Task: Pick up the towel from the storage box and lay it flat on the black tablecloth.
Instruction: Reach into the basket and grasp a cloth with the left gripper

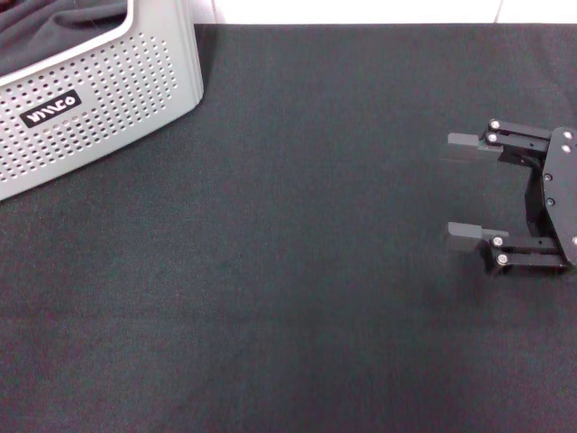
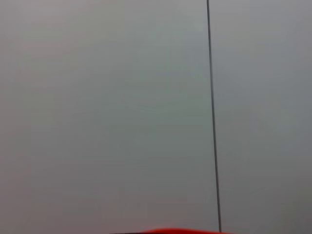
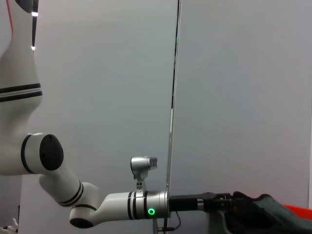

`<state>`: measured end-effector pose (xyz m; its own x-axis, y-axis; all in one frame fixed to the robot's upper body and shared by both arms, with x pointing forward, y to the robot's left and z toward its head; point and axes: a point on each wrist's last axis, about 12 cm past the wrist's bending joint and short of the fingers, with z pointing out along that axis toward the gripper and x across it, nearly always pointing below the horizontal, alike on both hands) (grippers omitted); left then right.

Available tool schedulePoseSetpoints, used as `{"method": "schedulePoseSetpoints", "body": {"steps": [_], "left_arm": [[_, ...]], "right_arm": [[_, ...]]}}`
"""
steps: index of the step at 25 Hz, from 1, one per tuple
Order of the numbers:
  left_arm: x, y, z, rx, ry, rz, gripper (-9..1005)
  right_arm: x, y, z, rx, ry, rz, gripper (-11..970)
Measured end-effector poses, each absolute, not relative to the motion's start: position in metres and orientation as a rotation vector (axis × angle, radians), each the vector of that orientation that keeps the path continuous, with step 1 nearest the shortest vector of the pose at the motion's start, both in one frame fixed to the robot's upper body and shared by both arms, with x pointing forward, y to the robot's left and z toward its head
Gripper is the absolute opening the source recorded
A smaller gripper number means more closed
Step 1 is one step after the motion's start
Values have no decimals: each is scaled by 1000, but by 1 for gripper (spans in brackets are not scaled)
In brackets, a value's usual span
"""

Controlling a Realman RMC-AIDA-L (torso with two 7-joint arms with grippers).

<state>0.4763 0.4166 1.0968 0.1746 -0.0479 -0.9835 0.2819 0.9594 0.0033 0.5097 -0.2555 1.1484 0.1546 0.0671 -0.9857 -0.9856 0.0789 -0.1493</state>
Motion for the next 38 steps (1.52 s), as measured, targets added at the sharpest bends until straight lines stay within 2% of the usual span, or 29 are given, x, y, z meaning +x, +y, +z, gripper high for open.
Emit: {"method": "schedulePoseSetpoints", "body": {"steps": [3,11,17,27,38], "left_arm": [[477,417,1097,197,1380,-232,763],[478,417,1098,191,1373,-238,614],[486,414,1099,168,1377,-259,447],[493,412,1100,158,1374,-263,330],[483,417,1095,96,1356,-258,339]], "right_arm": [[510,-256,1148,-1164,1082,1078,723],[510,-256,1147,-1161,1085,1078,723],[510,-256,1147,-1161,1085,1079,723],[509,-256,1147,-1161,1086,1080,723],[509,-256,1147,-1161,1085,1080,723]]}}
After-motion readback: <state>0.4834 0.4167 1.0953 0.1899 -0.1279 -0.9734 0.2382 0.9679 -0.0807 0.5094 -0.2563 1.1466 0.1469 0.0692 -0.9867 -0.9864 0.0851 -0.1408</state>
